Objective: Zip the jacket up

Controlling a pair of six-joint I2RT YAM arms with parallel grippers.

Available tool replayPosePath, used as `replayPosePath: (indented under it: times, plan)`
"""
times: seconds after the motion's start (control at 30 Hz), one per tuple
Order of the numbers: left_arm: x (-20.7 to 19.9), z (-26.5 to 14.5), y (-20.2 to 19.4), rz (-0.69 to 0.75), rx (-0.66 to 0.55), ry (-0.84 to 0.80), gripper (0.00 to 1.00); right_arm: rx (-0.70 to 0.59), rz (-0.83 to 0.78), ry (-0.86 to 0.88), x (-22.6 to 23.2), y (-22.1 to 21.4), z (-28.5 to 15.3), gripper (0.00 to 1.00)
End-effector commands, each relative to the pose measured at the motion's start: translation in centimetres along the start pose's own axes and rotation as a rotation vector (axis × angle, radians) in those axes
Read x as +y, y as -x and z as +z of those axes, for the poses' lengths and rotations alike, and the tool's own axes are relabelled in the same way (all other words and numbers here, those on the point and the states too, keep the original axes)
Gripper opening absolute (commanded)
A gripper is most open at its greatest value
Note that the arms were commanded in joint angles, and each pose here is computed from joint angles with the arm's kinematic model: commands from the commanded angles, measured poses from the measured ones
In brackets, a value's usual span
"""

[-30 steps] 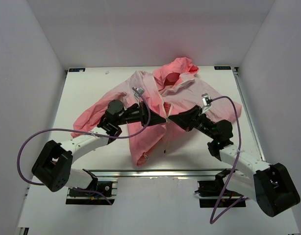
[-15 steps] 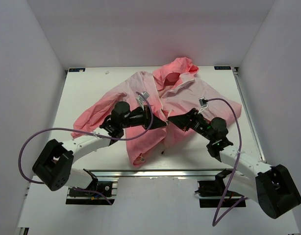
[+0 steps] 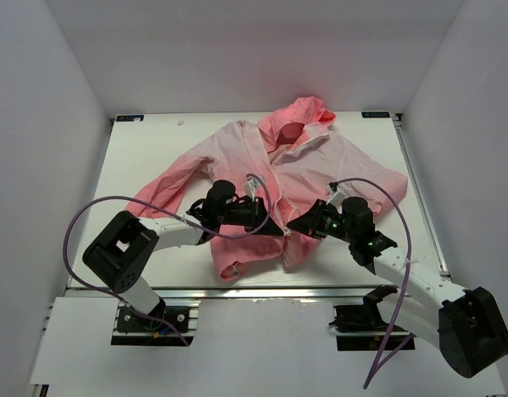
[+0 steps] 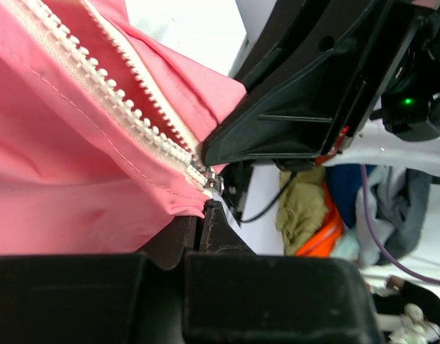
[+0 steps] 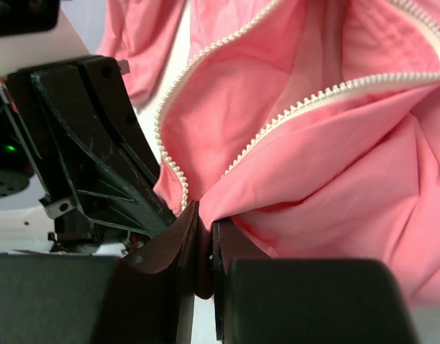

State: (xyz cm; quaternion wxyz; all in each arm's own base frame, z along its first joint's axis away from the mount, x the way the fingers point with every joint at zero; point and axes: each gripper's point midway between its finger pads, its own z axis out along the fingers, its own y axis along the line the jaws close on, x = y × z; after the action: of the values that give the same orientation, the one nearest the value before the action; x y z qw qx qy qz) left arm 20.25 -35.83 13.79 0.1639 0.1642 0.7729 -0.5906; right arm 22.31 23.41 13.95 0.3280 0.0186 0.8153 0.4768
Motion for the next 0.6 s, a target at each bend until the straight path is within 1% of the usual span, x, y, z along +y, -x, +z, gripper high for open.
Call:
replayPosePath:
  times: [0.0,0.03,0.07,0.1,0.2,0.3,0.37,0.4,0.43,0.5,0.53,0.57]
  plan:
    - [-1.8,-0.9,-3.6,-0.056,0.170,-0.094,0.00,-0.096,-0.086,-0.091,-0.9,3.1,-0.2,0.06]
    - [-1.6,-1.0,-3.9,-0.074,0.184,-0.088,0.00,-0.076,-0.090,-0.090,-0.9,2.7,-0.2,0.09]
    - [-1.6,-1.0,-4.2,-0.082,0.194,-0.088,0.00,-0.064,-0.097,-0.091,-0.9,2.6,-0.1,0.15]
    - [-1.7,-1.1,-4.3,-0.086,0.204,-0.093,0.00,-0.050,-0.103,-0.098,-1.0,2.4,-0.1,0.26]
    - [-1.7,-1.2,-4.6,-0.108,0.224,-0.087,0.00,-0.006,-0.138,-0.108,-0.9,2.2,-0.2,0.35]
    - [-1.6,-1.3,-4.7,-0.119,0.238,-0.083,0.00,0.004,-0.184,-0.114,-0.6,2.6,-0.4,0.42]
    - [-1.6,-1.3,-4.8,-0.123,0.247,-0.078,0.00,-0.001,-0.215,-0.110,-0.3,2.9,-0.6,0.45]
    - [-1.5,-1.3,-4.9,-0.135,0.258,-0.070,0.00,-0.005,-0.262,-0.095,0.2,3.3,-0.9,0.46]
    - [-1.6,-1.3,-5.0,-0.136,0.261,-0.070,0.00,-0.005,-0.262,-0.097,0.5,3.4,-1.1,0.47]
    - [-1.7,-1.3,-4.9,-0.139,0.267,-0.066,0.00,0.007,-0.364,-0.119,0.6,3.8,-1.6,0.51]
    - [-1.7,-1.3,-4.9,-0.142,0.269,-0.063,0.00,-0.003,-0.400,-0.132,1.5,4.9,-1.9,0.52]
    - [-1.7,-1.4,-4.9,-0.142,0.273,-0.060,0.00,0.056,-0.476,-0.161,1.0,4.0,-2.5,0.58]
